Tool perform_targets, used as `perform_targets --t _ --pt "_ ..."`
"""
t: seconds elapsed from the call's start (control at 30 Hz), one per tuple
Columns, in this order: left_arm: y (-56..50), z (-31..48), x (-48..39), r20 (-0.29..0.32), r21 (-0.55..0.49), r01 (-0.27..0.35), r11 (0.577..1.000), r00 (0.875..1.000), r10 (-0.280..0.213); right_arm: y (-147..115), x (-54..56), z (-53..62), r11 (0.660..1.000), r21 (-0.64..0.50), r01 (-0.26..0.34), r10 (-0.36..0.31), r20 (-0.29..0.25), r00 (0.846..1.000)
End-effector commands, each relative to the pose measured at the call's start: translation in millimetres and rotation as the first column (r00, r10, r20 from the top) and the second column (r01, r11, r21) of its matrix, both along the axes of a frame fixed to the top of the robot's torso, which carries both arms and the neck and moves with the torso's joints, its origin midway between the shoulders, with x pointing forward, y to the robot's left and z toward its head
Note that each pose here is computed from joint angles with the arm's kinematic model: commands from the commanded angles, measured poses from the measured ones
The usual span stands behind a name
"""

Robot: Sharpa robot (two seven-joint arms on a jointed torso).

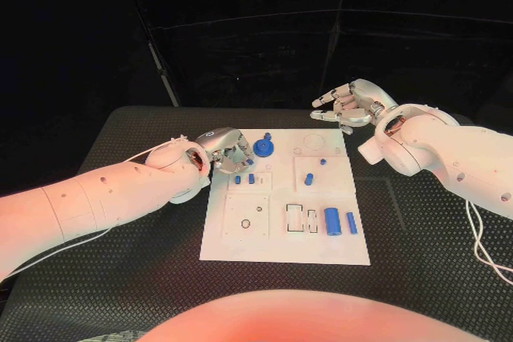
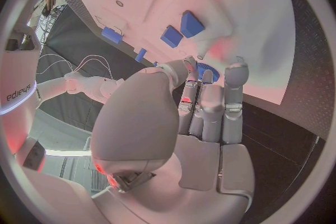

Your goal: Assemble the parts on the task board

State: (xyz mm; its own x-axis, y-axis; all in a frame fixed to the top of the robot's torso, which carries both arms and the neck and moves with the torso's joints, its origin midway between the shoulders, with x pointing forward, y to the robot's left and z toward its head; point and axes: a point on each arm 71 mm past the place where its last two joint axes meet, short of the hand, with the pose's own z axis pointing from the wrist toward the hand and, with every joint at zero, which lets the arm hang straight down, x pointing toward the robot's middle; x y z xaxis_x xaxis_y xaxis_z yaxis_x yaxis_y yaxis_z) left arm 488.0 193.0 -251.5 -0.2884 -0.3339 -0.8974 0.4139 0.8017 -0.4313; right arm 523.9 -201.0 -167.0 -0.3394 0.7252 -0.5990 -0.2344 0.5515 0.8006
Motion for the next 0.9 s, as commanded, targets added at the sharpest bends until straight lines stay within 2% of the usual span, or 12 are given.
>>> perform_targets --t 0.03,0.9 --pt "0.0 -0.2 0.2 -0.016 0.0 0.005 1.0 1.0 -0.005 0.8 -0.2 1.2 1.0 0.003 -0.008 0.008 0.002 1.0" --pt "1.3 -3.1 1.7 -0.037 0.014 0.009 1.0 0.999 -0.008 0.8 -0.1 0.9 1.0 0.003 -0.007 0.007 0.002 1.0"
